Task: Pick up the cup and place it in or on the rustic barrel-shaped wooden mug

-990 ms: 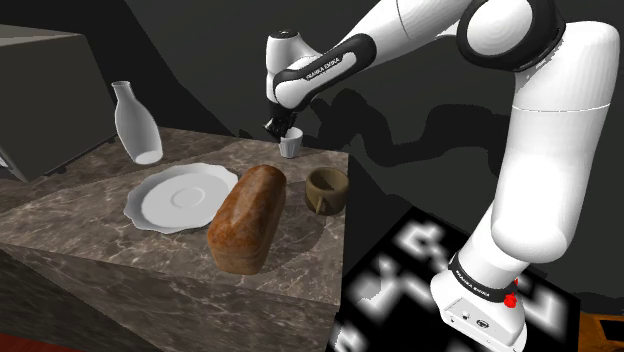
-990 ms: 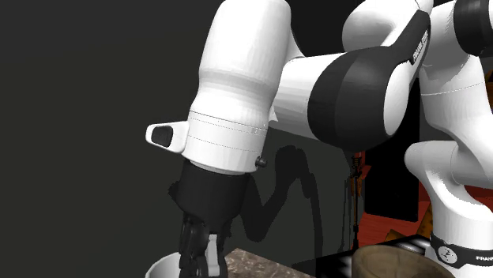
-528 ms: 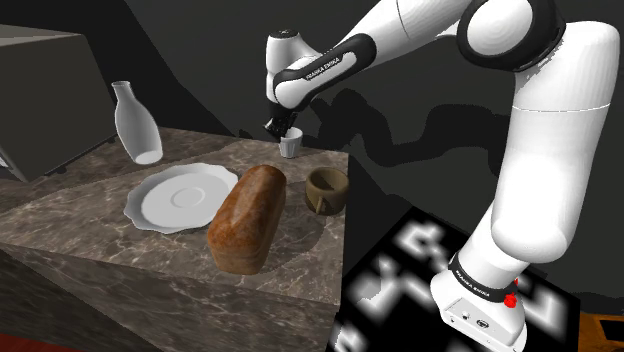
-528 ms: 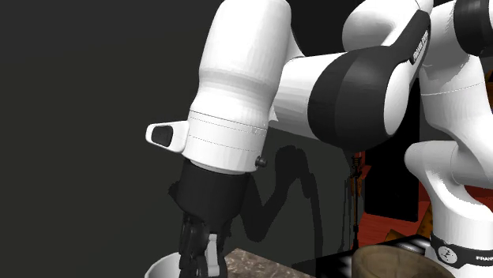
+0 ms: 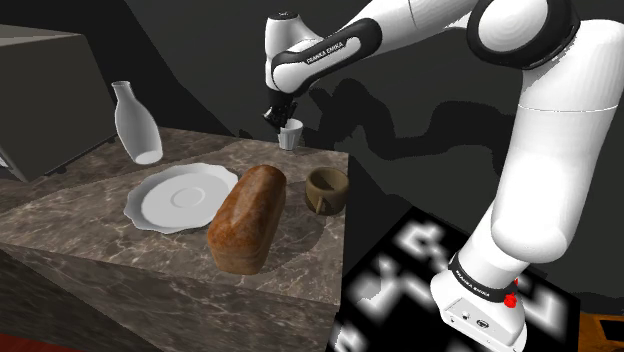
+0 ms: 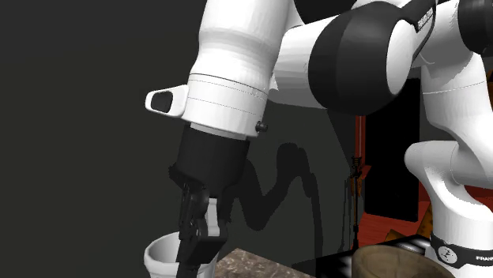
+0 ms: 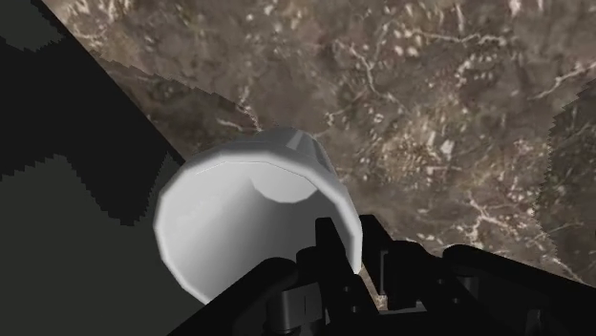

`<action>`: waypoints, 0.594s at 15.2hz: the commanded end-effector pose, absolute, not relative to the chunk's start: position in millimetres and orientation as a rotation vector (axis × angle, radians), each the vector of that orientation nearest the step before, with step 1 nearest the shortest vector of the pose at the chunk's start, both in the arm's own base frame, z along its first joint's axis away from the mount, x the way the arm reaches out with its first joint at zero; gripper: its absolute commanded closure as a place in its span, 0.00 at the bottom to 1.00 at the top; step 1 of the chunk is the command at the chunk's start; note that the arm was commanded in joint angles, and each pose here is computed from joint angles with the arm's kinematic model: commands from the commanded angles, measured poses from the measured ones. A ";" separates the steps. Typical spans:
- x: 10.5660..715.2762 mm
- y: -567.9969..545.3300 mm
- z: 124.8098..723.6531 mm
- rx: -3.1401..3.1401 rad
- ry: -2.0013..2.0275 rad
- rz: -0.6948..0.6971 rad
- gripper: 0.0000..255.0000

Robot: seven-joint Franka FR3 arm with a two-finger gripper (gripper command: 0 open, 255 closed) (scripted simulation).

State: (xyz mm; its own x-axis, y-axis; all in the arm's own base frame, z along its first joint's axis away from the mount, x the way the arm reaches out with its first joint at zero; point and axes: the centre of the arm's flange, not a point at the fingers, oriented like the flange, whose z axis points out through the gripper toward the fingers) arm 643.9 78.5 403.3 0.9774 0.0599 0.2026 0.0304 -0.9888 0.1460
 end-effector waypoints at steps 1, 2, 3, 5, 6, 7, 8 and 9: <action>643.8 77.1 413.7 2.982 0.068 0.312 1.00; 643.8 77.1 419.0 2.982 0.068 0.312 1.00; 643.8 77.1 424.2 2.982 0.068 0.312 1.00; 643.8 77.1 434.8 2.982 0.068 0.312 1.00; 643.8 77.1 440.1 2.982 0.068 0.312 1.00; 643.8 77.1 445.4 2.982 0.068 0.312 1.00; 643.8 77.1 450.6 2.982 0.068 0.312 1.00; 643.8 77.1 455.9 2.982 0.068 0.312 1.00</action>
